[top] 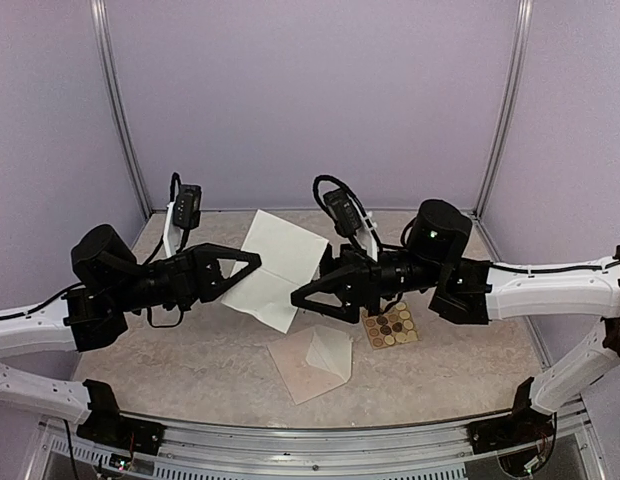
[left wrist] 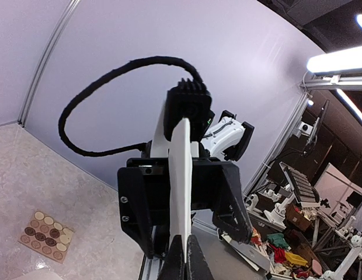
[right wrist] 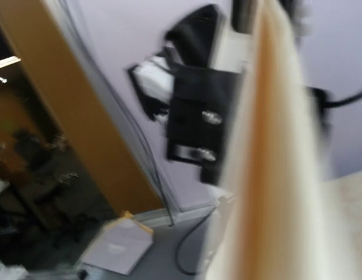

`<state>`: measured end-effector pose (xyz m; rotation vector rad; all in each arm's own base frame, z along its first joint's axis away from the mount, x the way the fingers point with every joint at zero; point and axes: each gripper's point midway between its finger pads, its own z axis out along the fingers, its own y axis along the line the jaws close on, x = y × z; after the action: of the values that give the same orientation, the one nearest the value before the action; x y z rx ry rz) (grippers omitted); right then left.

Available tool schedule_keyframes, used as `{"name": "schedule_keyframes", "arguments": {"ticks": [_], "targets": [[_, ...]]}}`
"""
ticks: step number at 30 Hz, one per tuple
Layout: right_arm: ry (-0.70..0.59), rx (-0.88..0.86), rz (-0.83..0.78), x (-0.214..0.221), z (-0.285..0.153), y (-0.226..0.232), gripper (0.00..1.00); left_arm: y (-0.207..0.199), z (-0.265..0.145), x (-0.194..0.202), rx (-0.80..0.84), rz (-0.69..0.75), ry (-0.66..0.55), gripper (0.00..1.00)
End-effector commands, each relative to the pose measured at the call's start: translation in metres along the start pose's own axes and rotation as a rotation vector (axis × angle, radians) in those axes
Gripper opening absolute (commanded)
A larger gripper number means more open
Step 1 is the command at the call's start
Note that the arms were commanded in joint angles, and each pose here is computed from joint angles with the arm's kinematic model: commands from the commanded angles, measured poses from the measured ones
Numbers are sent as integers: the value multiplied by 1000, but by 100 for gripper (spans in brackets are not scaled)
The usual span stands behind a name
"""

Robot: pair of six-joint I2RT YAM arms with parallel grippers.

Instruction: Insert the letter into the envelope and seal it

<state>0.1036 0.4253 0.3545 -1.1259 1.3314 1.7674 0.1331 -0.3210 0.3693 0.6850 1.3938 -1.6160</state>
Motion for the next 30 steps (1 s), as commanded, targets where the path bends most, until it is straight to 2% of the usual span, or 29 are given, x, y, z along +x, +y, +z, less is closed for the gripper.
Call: {"name": "schedule_keyframes", "arguments": {"ticks": [1, 3, 8, 17, 25, 30], "targets": [[-28, -158, -65, -13, 15, 31, 55, 1, 2, 1, 11, -3, -21, 0], [-16, -159, -53, -9, 18, 30, 47, 5, 2, -2, -8, -1, -37, 0], [9, -114, -11, 2, 18, 22, 34, 12, -2, -10, -59, 17, -75, 0], [31, -71, 45, 18, 12, 14, 7, 25, -8, -10, -129, 26, -77, 0], [54, -54, 86, 29, 9, 11, 0, 40, -15, -10, -231, 48, -81, 0], [65, 90, 152, 35, 8, -16, 0, 50, -19, -6, -288, 64, -63, 0]]}}
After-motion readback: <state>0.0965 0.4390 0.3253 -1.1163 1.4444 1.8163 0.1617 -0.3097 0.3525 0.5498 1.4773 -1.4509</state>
